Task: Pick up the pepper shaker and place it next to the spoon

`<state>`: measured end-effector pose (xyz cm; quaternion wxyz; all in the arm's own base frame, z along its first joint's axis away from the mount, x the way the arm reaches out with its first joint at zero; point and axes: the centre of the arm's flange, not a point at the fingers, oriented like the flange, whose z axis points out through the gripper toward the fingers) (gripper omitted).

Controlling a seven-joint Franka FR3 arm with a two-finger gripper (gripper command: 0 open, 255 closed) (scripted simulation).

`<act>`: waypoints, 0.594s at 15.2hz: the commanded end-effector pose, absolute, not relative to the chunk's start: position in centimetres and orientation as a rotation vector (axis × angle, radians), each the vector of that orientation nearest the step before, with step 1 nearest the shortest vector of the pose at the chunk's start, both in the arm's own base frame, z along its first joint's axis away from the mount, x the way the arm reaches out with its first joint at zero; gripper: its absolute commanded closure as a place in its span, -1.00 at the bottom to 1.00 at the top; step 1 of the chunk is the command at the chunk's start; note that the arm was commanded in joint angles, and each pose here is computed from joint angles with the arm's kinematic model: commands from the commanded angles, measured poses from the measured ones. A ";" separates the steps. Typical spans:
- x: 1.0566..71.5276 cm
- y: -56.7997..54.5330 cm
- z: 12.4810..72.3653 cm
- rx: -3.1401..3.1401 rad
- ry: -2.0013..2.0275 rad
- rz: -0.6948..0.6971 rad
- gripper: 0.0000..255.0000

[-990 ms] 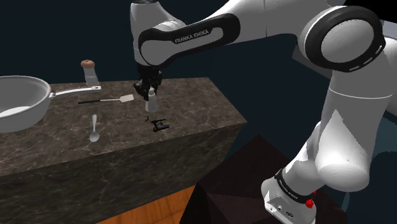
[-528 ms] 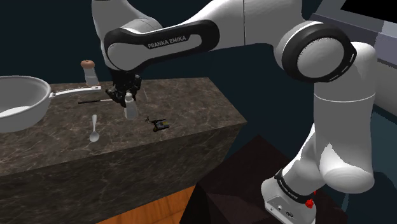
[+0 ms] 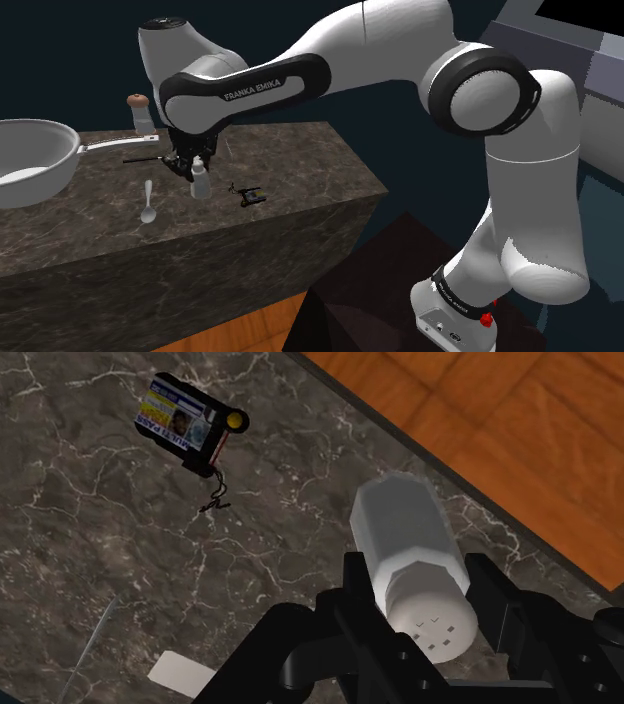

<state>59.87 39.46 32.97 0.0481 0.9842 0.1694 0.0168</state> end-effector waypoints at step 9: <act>59.9 39.5 27.6 3.001 0.516 0.052 1.00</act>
